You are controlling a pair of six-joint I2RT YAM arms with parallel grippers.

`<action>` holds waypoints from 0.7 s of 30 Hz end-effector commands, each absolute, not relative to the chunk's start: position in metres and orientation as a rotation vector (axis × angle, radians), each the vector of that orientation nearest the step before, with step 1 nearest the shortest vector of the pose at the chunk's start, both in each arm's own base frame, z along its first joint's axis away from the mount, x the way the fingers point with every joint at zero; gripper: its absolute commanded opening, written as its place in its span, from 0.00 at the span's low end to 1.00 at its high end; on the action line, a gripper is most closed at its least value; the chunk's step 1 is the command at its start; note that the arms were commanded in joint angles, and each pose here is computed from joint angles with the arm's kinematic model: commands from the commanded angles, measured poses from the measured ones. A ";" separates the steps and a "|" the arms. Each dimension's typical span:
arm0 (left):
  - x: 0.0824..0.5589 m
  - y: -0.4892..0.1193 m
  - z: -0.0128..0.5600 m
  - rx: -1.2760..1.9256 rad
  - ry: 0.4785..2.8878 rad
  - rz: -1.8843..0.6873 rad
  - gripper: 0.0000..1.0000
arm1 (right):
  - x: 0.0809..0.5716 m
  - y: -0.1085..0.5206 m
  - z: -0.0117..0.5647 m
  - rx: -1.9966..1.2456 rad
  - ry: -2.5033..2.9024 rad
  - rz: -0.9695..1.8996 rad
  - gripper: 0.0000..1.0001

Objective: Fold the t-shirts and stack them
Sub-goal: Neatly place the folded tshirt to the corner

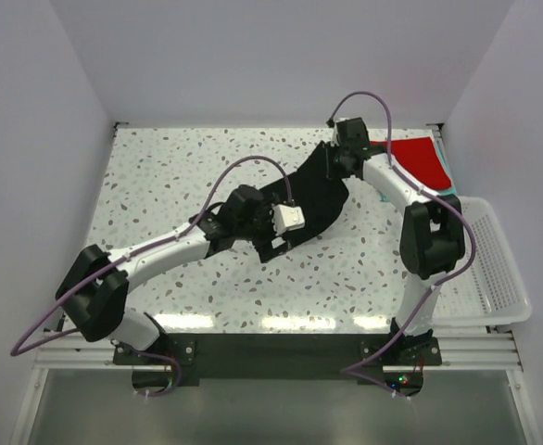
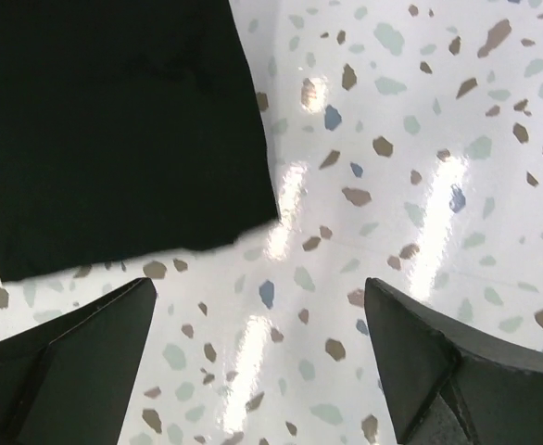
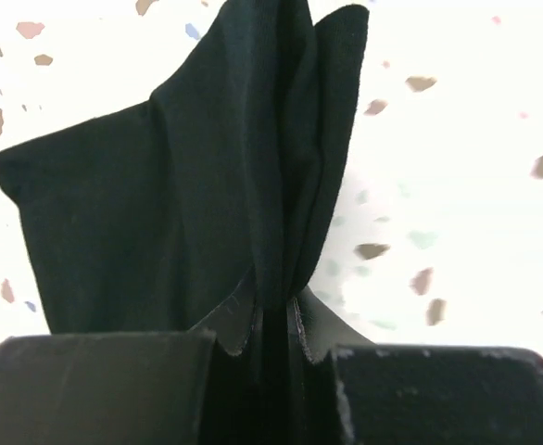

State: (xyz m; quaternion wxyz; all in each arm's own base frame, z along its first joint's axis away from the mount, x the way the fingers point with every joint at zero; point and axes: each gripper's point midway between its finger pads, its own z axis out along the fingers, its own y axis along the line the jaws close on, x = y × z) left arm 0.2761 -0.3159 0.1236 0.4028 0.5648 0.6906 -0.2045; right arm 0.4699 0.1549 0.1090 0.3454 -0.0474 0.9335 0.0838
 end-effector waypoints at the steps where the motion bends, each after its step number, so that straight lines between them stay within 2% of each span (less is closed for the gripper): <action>1: 0.255 -0.294 0.120 1.438 1.808 -0.531 1.00 | 0.490 0.121 0.153 -0.274 2.341 0.063 0.00; 7: 0.241 -0.275 0.114 1.443 1.838 -0.516 1.00 | 0.513 0.090 0.199 -0.307 2.251 -0.074 0.00; 21: 0.234 -0.263 0.111 1.480 1.842 -0.480 1.00 | 0.535 0.055 0.258 -0.302 2.156 -0.235 0.00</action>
